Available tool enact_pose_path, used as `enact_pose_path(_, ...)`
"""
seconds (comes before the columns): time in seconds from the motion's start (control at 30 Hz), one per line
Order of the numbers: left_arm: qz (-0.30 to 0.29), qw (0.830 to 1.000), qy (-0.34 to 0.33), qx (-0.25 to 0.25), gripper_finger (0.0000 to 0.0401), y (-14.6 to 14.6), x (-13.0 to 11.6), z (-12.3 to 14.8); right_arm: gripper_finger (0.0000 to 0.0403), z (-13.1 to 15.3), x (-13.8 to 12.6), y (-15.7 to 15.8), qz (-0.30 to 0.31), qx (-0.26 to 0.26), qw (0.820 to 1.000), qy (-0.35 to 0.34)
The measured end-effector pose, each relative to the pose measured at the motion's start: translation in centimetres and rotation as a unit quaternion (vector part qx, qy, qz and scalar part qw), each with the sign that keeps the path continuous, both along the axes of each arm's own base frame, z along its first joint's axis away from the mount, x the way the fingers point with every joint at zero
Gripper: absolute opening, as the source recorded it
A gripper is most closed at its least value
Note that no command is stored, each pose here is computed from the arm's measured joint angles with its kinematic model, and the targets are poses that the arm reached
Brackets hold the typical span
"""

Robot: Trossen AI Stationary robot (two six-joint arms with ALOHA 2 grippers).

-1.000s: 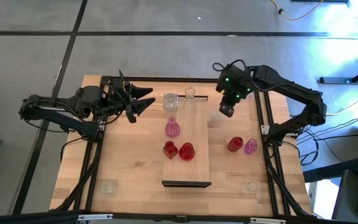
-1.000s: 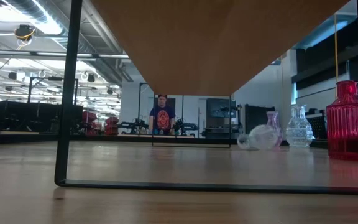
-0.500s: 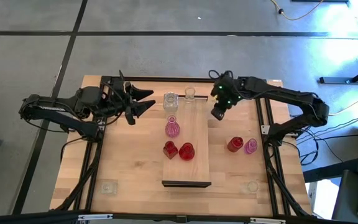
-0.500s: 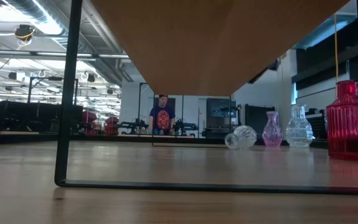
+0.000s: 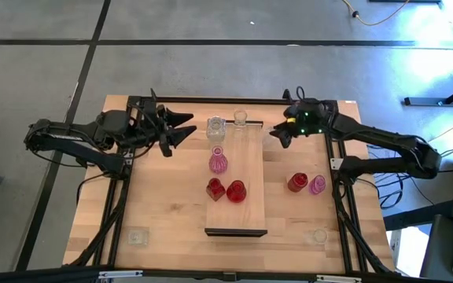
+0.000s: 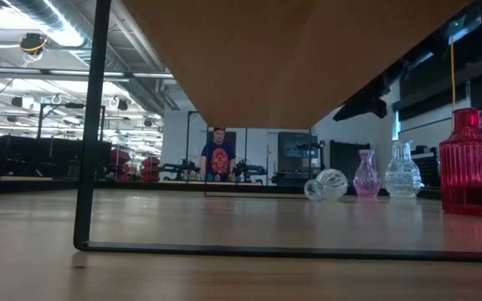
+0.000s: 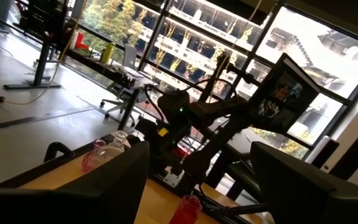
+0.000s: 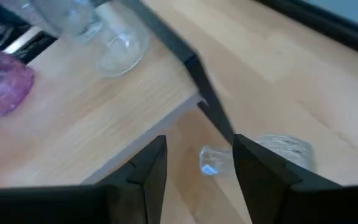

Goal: Sort vases onto shelf
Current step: Put the transparent vase on the shelf aligned with the other transparent vases

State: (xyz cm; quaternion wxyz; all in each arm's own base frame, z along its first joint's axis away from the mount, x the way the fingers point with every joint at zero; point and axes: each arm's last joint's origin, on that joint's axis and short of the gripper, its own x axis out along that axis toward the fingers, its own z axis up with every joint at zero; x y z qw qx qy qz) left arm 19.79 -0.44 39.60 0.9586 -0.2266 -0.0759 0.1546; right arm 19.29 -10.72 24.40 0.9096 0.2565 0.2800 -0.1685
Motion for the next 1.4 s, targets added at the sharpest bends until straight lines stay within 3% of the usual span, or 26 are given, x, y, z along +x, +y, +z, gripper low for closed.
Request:
enact_pose_path(0.2,0.005,1.0,-0.006,-0.016,0.0274,0.2,0.0,0.0,0.0171,-2.4,-0.1,0.4,0.002,-0.028,1.0,0.0)
enact_pose_path(0.37,0.004,1.0,-0.009,-0.025,0.0274,0.2,0.0,0.0,0.0206,-4.3,0.0,1.7,0.019,-0.046,0.999,0.004)
enact_pose_path(0.47,0.008,0.999,-0.011,-0.03,0.0274,0.2,0.0,0.0,0.0228,-5.3,0.1,2.5,0.017,-0.09,0.996,0.009)
enact_pose_path(0.57,0.014,0.999,-0.012,-0.034,0.0274,0.2,0.0,0.0,0.0245,-5.6,0.3,2.7,-0.007,-0.13,0.991,0.01)
enact_pose_path(0.67,0.02,0.999,-0.012,-0.035,0.0274,0.3,0.0,0.0,0.025,-6.1,0.5,2.3,-0.035,-0.131,0.991,0.017)
enact_pose_path(0.93,0.023,0.999,-0.013,-0.036,0.0274,0.3,0.0,0.0,0.0207,-8.2,2.6,1.4,-0.062,-0.13,0.99,0.008)
enact_pose_path(1.17,0.023,0.999,-0.014,-0.038,0.0274,0.3,0.0,0.0,0.0152,-10.1,3.5,1.2,-0.032,-0.125,0.991,0.028)
enact_pose_path(1.4,0.023,0.999,-0.014,-0.038,0.0274,0.3,0.0,0.0,0.0139,-11.5,3.3,1.4,-0.004,-0.089,0.993,0.074)
